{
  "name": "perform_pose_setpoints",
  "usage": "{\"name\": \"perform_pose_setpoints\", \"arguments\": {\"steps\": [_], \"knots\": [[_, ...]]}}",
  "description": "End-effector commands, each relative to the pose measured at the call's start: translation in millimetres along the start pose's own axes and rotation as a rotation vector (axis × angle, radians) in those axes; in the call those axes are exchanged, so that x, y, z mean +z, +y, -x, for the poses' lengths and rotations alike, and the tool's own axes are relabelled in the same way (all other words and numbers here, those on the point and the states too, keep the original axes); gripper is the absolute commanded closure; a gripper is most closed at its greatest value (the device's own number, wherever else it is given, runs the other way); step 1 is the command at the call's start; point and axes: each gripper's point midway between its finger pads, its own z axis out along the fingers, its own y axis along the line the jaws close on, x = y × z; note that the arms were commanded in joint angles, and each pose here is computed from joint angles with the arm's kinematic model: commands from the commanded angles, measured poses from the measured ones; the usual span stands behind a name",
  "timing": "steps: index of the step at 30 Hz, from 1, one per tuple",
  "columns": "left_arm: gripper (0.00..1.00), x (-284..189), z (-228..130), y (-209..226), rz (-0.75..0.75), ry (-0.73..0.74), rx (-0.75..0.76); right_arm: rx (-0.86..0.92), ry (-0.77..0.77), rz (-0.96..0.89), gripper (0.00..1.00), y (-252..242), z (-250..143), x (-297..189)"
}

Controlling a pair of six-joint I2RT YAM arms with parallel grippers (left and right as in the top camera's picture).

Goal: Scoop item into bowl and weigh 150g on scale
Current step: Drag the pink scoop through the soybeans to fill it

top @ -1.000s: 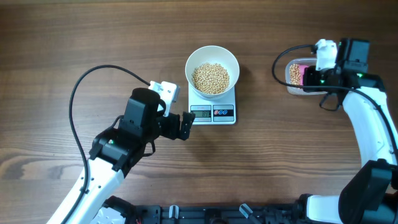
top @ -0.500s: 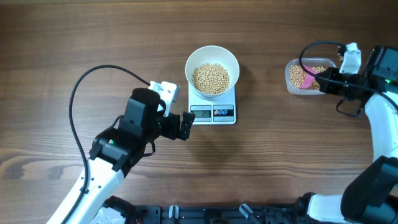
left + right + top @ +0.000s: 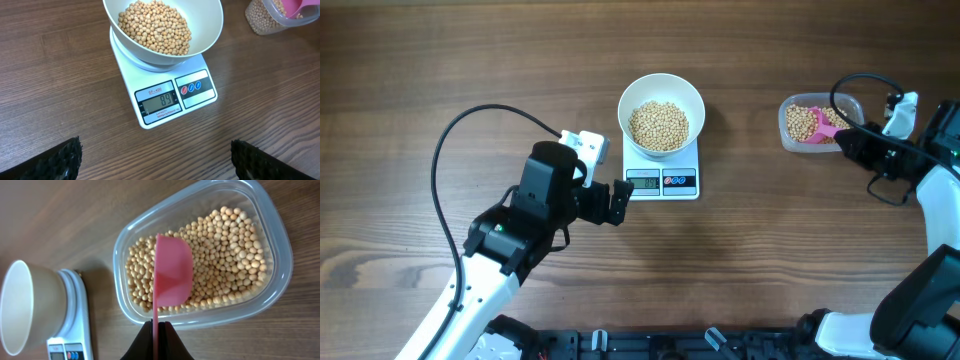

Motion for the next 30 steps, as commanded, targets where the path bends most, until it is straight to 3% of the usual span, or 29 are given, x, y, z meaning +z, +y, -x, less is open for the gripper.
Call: {"name": "perform_pose_setpoints", "arguments": {"steps": [1, 19, 30], "knots": [[0.0, -2.5, 0.9, -1.5, -0.007, -0.011, 0.015, 0.108, 0.008, 0.068, 0.96, 2.8, -7.2, 4.9], [0.0, -2.5, 0.9, -1.5, -0.007, -0.011, 0.015, 0.418, 0.05, 0.203, 0.96, -18.8, -17.2, 19.5], [0.0, -2.5, 0.9, -1.5, -0.007, -0.011, 0.015, 0.423, 0.061, 0.268, 0.96, -10.8, -17.0, 19.9]]}}
